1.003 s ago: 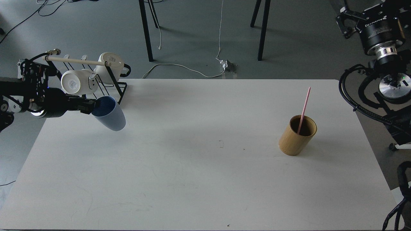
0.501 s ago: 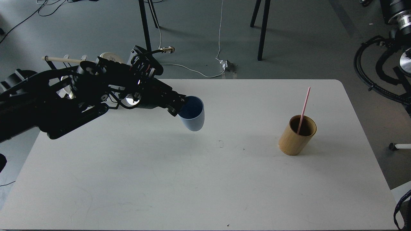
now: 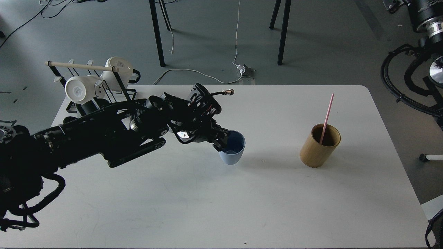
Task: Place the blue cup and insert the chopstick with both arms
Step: 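Carry the blue cup toward the table center and set it down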
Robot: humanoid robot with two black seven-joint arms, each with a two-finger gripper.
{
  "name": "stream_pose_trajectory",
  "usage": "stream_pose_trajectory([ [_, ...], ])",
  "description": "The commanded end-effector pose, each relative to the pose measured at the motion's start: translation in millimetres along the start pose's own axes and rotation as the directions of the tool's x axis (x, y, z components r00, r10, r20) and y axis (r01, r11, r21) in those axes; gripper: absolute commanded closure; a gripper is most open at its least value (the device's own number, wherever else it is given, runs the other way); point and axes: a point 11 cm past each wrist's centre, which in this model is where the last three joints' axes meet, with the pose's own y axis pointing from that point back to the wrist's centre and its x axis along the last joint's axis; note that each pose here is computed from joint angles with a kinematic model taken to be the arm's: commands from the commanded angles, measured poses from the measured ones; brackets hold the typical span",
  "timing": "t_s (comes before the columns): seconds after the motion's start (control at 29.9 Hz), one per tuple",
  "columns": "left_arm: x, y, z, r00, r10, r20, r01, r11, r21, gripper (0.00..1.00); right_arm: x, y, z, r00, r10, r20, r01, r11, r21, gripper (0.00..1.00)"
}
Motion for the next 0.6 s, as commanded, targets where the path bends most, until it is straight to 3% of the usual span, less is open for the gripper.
stream_pose_trajectory([
  [0.0,-5.3,-5.8,0.2,1.0,-0.012,-0.017,0.012,1.0,0.002,0.96,2.2,2.3,2.8,1.0,0.005,0.001,-0.005,1.0,-0.006,0.0],
  [0.57,-19.9,-8.0,-2.5,0.998,-0.03,-0.052,0.03,1.0,-0.004,0.88,4.2,4.2,11.9,1.0,0.02,-0.023,-0.021,0.999,-0.041,0.0],
])
